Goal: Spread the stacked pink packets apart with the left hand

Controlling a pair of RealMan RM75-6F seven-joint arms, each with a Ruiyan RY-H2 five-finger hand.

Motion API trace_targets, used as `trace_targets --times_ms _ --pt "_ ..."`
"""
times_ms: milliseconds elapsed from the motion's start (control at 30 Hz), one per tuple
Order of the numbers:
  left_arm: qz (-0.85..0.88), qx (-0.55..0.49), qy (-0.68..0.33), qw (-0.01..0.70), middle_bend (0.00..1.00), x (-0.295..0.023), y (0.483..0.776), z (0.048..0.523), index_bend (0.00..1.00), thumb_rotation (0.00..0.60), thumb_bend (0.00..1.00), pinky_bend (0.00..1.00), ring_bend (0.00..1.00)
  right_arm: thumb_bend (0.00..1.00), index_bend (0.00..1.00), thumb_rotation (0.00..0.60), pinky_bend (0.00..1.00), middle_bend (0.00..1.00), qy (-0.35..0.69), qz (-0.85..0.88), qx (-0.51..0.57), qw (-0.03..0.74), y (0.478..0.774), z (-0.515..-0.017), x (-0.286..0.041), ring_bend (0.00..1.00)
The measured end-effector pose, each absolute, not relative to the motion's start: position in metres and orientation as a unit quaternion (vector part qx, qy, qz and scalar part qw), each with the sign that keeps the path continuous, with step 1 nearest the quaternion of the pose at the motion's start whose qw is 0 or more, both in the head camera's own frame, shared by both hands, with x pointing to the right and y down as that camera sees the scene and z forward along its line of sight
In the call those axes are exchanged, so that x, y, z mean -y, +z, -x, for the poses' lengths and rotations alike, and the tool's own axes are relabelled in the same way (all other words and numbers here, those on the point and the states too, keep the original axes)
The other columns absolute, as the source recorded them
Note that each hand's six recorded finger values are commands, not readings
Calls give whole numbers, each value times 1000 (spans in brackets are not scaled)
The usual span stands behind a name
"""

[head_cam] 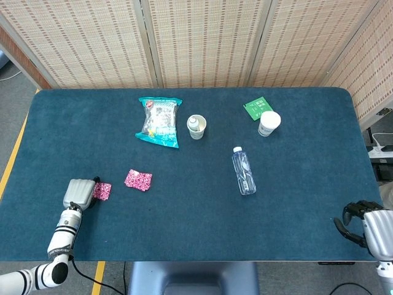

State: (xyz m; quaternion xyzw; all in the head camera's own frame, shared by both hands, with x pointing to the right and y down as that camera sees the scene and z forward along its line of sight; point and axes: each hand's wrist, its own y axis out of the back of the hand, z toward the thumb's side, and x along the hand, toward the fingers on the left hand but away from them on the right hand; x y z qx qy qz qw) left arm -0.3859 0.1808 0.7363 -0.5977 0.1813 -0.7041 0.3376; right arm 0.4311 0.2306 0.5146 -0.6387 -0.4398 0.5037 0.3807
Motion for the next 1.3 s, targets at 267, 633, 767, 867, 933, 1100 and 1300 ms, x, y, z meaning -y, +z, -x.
trace_targets --times_ms 267,633,767,867,933,1100,1300 --pt "596 -178 -711 328 1000 -185 736 386 148 600 357 1000 1000 245 739 600 580 683 504 639 440 381 515 -431 -231 556" --pt "596 -174 -711 330 1000 -187 715 381 73 600 370 1000 1000 245 739 600 580 683 502 640 440 381 514 -431 -231 556" --pt "603 -184 -703 329 1000 -185 705 374 103 600 370 1000 1000 245 739 600 579 683 502 639 441 382 514 -431 -231 556" --pt "615 -198 -684 340 1000 -179 698 363 106 600 370 1000 1000 245 739 600 579 683 504 640 437 382 516 -430 -231 556" --pt "625 -208 -665 352 1000 -172 694 352 99 600 372 1000 1000 245 739 600 580 683 504 640 437 382 516 -430 -231 556" --pt "657 -213 -631 354 1000 -159 693 321 114 600 369 1000 1000 245 739 600 580 683 502 639 440 382 514 -431 -231 556" --pt "681 -209 -607 353 1000 -148 702 286 369 600 359 1000 1000 245 739 600 580 683 500 640 443 380 513 -432 -230 556"
